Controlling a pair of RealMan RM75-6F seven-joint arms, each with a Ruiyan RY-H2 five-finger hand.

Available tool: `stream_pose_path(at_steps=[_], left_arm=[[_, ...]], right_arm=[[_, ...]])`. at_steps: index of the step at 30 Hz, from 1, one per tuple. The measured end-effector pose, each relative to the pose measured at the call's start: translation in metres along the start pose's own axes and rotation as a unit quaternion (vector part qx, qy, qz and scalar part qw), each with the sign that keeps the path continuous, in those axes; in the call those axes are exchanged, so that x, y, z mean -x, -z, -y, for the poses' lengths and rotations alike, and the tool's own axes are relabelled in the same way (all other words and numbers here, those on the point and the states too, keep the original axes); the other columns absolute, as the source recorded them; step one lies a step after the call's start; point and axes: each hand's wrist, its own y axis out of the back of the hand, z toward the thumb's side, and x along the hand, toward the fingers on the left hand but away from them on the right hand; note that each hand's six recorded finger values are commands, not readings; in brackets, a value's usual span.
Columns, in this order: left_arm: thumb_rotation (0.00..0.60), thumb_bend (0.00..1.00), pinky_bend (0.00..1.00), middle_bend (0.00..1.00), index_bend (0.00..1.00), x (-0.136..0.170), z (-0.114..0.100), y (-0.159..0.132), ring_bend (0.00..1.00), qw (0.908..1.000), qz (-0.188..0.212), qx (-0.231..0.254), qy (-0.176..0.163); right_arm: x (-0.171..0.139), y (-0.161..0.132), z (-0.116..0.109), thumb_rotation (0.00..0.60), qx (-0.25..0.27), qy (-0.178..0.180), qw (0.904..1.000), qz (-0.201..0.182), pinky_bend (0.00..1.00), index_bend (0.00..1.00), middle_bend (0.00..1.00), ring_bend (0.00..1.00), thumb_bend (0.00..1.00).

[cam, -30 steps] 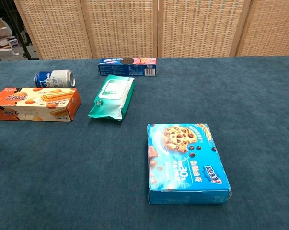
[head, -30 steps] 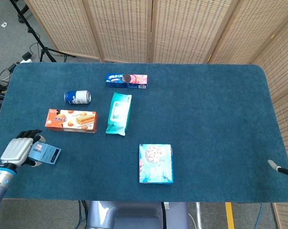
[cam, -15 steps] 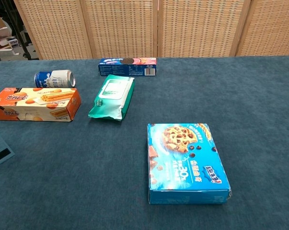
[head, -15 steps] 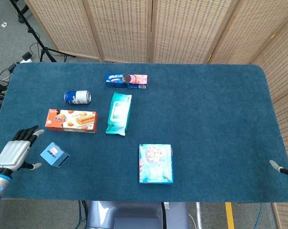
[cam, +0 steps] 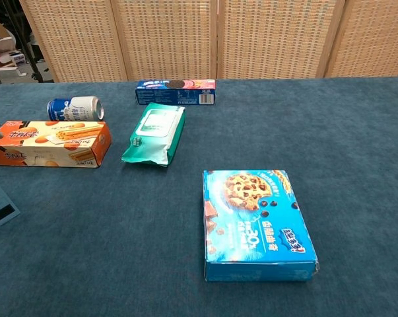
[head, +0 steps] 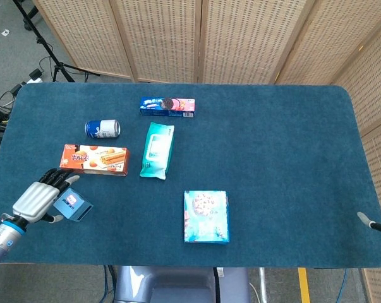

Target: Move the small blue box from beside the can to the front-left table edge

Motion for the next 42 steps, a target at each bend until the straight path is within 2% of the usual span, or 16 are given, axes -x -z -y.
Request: stream_pose_path(at_steps=[3, 6, 7, 10, 13, 18, 28, 32, 35, 38, 42], left_arm=[[0.600, 0.00, 0.07, 0.04, 0.16, -0.006, 0.003, -0.004, 0.01, 0.9998, 0.009, -0.005, 0.016], [0.600, 0.00, 0.14, 0.12, 0.21, -0.011, 0.007, -0.008, 0.10, 0.9993, 0.015, -0.009, 0.033], [0.600, 0.00, 0.17, 0.17, 0.23, -0.012, 0.008, -0.009, 0.14, 0.9991, 0.016, -0.010, 0.038], [0.600, 0.02, 0.24, 0.31, 0.36, -0.014, 0.009, -0.012, 0.23, 0.9990, 0.016, -0.007, 0.040], [0.600, 0.09, 0.29, 0.39, 0.47, -0.015, 0.007, -0.009, 0.29, 0.9995, 0.008, -0.007, 0.029], [0.600, 0.17, 0.35, 0.45, 0.56, -0.010, 0.005, -0.004, 0.34, 0.9997, -0.004, -0.009, 0.022], [0.600, 0.27, 0.38, 0.47, 0.57, 0.009, -0.012, -0.005, 0.36, 0.9979, -0.015, 0.028, 0.057], [0.600, 0.28, 0.40, 0.50, 0.58, 0.013, -0.020, 0.000, 0.39, 0.9946, -0.031, 0.039, 0.091], [0.600, 0.28, 0.40, 0.50, 0.58, 0.014, -0.022, 0.001, 0.39, 0.9882, -0.041, 0.061, 0.134], [0.600, 0.29, 0.40, 0.50, 0.58, 0.014, -0.022, 0.003, 0.39, 0.9762, -0.054, 0.087, 0.191], [0.600, 0.30, 0.40, 0.50, 0.58, 0.016, -0.019, 0.008, 0.39, 0.9513, -0.084, 0.114, 0.274]], right_arm=[[0.000, 0.000, 0.001, 0.600, -0.002, 0.000, 1.0000, 0.002, 0.00, 0.00, 0.00, 0.00, 0.00], [0.000, 0.001, 0.001, 0.600, -0.002, -0.001, 1.0000, 0.003, 0.00, 0.00, 0.00, 0.00, 0.00], [0.001, 0.001, 0.001, 0.600, -0.002, -0.001, 1.0000, 0.004, 0.00, 0.00, 0.00, 0.00, 0.00], [0.001, 0.002, 0.001, 0.600, -0.002, 0.000, 1.0000, 0.005, 0.00, 0.00, 0.00, 0.00, 0.00], [0.001, 0.003, 0.001, 0.600, -0.001, -0.001, 1.0000, 0.006, 0.00, 0.00, 0.00, 0.00, 0.00], [0.001, 0.003, 0.001, 0.600, 0.001, -0.002, 1.0000, 0.006, 0.00, 0.00, 0.00, 0.00, 0.00], [0.000, 0.001, 0.001, 0.600, 0.002, -0.004, 1.0000, 0.002, 0.00, 0.00, 0.00, 0.00, 0.00], [-0.001, -0.001, 0.002, 0.600, 0.002, -0.005, 1.0000, -0.001, 0.00, 0.00, 0.00, 0.00, 0.00], [-0.001, -0.002, 0.002, 0.600, 0.003, -0.004, 1.0000, -0.003, 0.00, 0.00, 0.00, 0.00, 0.00], [-0.001, -0.002, 0.002, 0.600, 0.003, -0.005, 1.0000, -0.002, 0.00, 0.00, 0.00, 0.00, 0.00], [-0.001, -0.002, 0.002, 0.600, 0.003, -0.005, 1.0000, -0.002, 0.00, 0.00, 0.00, 0.00, 0.00]])
